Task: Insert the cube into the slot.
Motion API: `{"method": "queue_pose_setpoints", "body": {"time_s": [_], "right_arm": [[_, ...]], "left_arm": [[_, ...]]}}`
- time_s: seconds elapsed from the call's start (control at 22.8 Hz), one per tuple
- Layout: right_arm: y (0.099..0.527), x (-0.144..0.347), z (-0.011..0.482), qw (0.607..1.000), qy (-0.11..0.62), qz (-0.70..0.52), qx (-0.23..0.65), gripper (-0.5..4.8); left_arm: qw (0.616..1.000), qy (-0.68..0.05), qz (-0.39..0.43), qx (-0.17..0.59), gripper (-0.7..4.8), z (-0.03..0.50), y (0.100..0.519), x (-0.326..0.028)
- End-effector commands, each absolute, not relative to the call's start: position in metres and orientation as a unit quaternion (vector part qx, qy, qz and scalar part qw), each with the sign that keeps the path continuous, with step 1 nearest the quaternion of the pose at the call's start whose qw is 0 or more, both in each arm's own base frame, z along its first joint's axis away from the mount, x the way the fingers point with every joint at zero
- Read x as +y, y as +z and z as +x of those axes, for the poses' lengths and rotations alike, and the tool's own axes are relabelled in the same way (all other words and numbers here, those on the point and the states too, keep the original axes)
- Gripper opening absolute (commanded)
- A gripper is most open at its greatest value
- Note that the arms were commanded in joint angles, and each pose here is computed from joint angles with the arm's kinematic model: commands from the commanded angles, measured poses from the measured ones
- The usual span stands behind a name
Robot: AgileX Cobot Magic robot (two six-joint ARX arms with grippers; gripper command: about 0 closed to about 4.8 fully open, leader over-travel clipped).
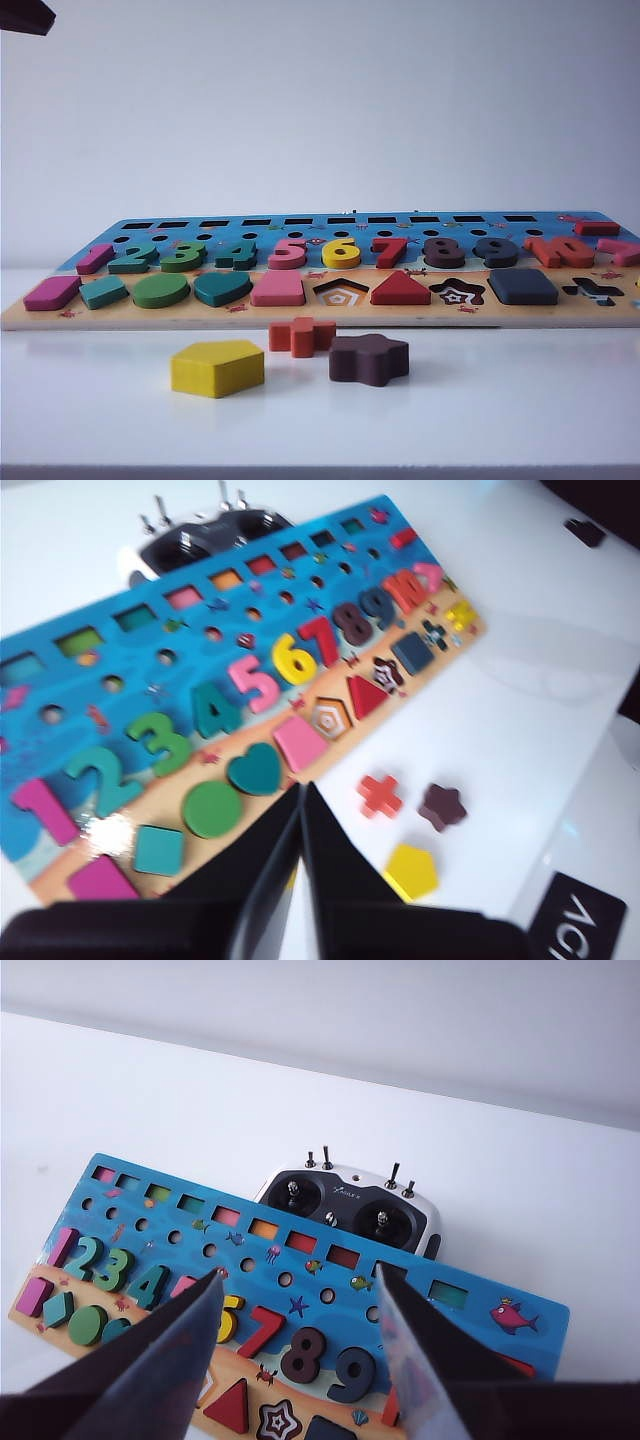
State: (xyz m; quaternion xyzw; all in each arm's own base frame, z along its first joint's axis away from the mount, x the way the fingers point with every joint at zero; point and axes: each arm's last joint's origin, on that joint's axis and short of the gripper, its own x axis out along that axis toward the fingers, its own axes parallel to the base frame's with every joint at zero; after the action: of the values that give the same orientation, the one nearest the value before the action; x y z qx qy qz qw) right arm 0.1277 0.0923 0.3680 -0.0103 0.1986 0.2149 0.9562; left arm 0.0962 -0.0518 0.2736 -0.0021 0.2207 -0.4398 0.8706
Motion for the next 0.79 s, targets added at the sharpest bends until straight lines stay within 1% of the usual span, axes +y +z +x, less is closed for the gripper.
{"method": "queue_pose_setpoints", "body": {"time_s": [0.04, 0.13, 0.26, 0.31, 0.35, 0.48, 0.57, 0.66, 0.79], "right_arm": [[0.352, 0.081, 0.123, 0.952, 0.257, 0.017, 0.167, 2.84], [0.336, 0.067, 0.119, 0.948, 0.272, 0.043, 0.16, 2.84], [0.317, 0.04, 0.109, 0.959, 0.232, 0.072, 0.145, 2.84], [0.314, 0.036, 0.106, 0.961, 0.227, 0.075, 0.14, 2.84], [0.308, 0.029, 0.099, 0.967, 0.205, 0.079, 0.128, 2.84], [0.293, 0.02, 0.088, 0.976, 0.17, 0.083, 0.111, 2.84], [0.279, 0.015, 0.082, 0.98, 0.146, 0.088, 0.103, 2.83], [0.269, 0.011, 0.078, 0.981, 0.125, 0.104, 0.1, 2.83], [0.248, 0.007, 0.074, 0.984, 0.095, 0.116, 0.093, 2.83]], "left_arm": [[0.889, -0.419, -0.001, 0.182, 0.09, 0.101, 0.281, -0.047], [0.903, -0.397, -0.002, 0.165, 0.09, 0.104, 0.284, -0.042], [0.927, -0.353, -0.001, 0.126, 0.09, 0.107, 0.291, -0.032], [0.931, -0.346, 0.0, 0.117, 0.09, 0.107, 0.293, -0.03], [0.941, -0.326, 0.005, 0.093, 0.09, 0.107, 0.297, -0.026], [0.959, -0.278, 0.017, 0.049, 0.09, 0.105, 0.306, -0.02], [0.971, -0.235, 0.024, 0.027, 0.09, 0.104, 0.31, -0.017], [0.979, -0.199, 0.027, 0.024, 0.09, 0.102, 0.311, -0.015], [0.995, -0.097, 0.031, 0.021, 0.09, 0.1, 0.311, -0.009]]}}
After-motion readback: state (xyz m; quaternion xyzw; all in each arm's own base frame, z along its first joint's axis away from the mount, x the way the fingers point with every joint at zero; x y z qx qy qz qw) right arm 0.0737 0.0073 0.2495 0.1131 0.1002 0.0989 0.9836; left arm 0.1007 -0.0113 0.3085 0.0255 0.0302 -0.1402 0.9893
